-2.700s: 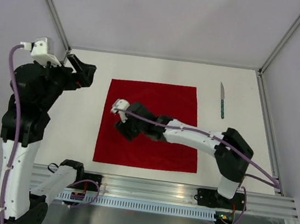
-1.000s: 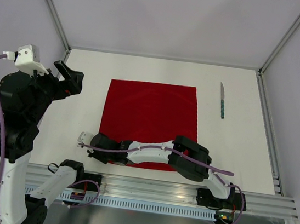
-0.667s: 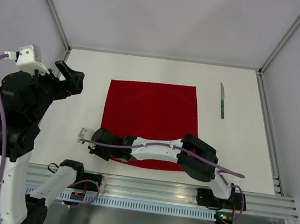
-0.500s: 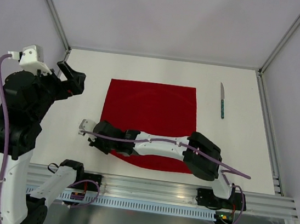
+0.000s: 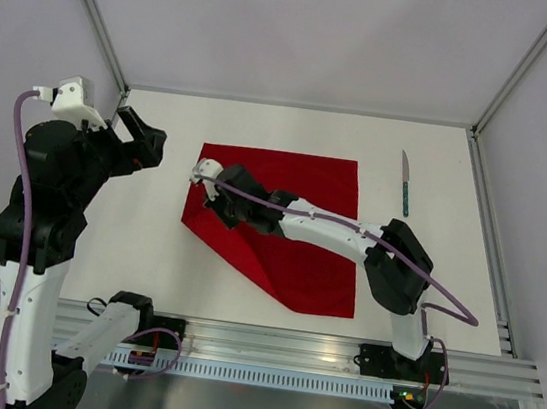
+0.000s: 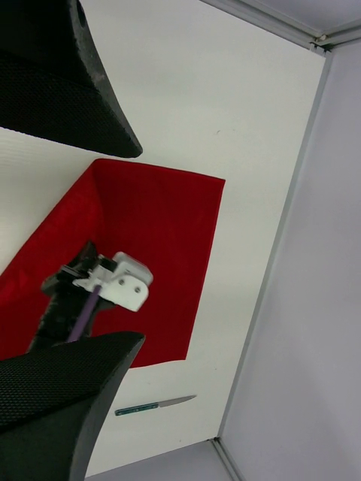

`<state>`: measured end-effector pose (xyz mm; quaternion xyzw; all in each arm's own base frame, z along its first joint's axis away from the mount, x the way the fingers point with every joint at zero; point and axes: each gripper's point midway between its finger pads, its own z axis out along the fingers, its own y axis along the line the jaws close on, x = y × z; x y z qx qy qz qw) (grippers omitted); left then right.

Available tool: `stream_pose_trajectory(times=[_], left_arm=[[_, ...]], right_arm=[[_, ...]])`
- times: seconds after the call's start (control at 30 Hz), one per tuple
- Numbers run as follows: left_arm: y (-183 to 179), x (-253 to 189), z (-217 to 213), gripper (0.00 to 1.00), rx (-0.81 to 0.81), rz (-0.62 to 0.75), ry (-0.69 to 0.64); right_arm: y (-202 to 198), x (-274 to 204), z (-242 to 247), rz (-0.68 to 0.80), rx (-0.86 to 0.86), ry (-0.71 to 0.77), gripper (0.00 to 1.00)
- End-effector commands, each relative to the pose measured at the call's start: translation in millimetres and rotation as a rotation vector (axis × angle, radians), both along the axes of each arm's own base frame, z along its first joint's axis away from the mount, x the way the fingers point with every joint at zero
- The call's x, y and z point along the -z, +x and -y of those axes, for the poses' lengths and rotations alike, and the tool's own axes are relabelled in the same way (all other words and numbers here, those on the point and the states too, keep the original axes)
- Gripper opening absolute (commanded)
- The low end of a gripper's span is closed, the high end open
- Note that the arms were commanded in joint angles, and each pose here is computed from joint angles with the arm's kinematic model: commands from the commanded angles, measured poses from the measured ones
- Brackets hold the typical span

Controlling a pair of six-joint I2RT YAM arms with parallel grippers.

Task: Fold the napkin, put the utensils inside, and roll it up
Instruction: Fold the napkin

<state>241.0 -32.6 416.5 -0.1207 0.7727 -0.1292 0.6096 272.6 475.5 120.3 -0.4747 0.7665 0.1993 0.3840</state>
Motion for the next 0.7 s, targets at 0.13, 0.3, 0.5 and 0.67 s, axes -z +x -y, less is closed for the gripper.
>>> stream_pose_trajectory(times=[0.13, 0.3, 0.5, 0.67], left_arm=[[20, 0, 12, 1.0, 0.046, 0.012, -0.034], [29, 2, 21, 1.0, 0.083, 0.009, -0.05], [37, 5, 24, 1.0, 0.098, 0.002, -0.055], [42, 9, 26, 1.0, 0.105, -0.009, -0.056]], right_arm=[[66, -21, 70, 0.043, 0.149, -0.007, 0.01], [109, -16, 111, 0.045, 0.255, -0.013, 0.01], [148, -10, 151, 0.057, 0.351, -0.029, 0.0], [171, 2, 178, 0.044, 0.42, -0.041, 0.0]])
